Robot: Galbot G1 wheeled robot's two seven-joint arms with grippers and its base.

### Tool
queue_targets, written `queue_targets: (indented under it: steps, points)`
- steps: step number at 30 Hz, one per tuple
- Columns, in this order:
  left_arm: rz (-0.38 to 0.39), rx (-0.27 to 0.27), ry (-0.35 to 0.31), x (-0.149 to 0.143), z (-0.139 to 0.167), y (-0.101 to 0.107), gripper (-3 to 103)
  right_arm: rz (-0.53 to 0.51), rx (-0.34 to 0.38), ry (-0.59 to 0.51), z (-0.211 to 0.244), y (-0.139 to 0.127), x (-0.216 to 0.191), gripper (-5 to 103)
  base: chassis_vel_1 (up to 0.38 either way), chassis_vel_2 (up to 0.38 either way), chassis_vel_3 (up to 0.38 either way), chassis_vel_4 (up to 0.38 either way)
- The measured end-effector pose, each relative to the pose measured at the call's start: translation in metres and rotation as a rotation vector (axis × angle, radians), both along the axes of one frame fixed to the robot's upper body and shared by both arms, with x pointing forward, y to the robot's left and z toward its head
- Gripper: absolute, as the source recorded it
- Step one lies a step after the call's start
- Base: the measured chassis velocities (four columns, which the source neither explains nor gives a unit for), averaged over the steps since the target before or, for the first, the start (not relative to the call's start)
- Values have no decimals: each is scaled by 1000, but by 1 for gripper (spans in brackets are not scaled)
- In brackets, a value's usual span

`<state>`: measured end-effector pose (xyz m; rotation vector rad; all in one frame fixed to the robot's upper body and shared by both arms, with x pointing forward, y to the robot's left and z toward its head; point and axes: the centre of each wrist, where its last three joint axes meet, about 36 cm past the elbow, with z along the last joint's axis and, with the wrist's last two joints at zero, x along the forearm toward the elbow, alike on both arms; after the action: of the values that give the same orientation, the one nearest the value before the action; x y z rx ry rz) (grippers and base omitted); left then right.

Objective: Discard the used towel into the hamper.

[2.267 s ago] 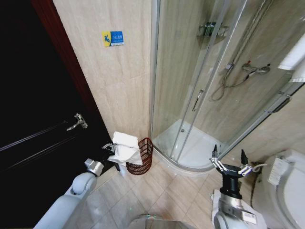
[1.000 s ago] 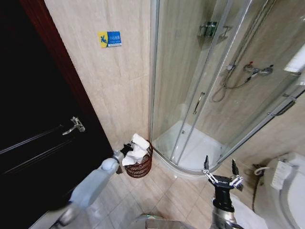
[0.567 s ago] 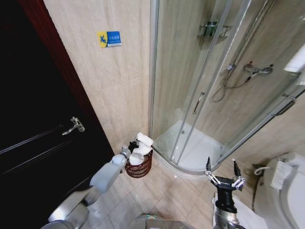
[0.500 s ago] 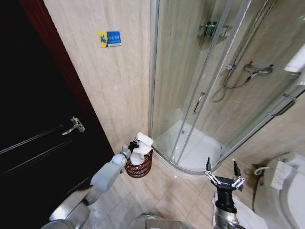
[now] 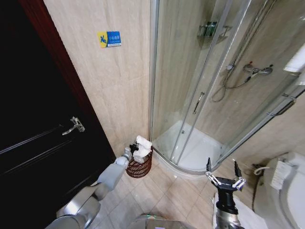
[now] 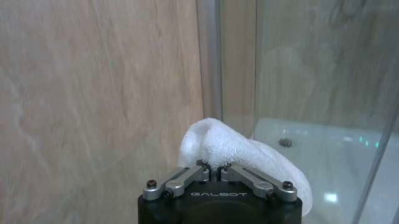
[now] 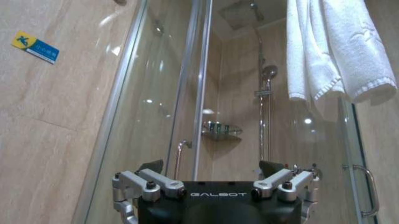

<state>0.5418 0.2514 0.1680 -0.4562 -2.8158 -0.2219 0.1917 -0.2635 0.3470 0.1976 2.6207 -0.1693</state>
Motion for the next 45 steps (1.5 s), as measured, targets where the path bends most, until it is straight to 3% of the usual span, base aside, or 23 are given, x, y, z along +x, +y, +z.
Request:
queue_targets:
  steps: [17,27,45]
  points:
    - [14,93,76,-21,-37,-38,4,-11,9,-7,-4,2,6,100,0,0,0,0]
    - [80,117,142,-9,-32,-43,4,-17,13,-12,-7,0,11,100,0,0,0,0]
    - [94,118,131,-7,-29,-32,4,-8,11,-20,-7,3,15,100,-7,7,6,-6]
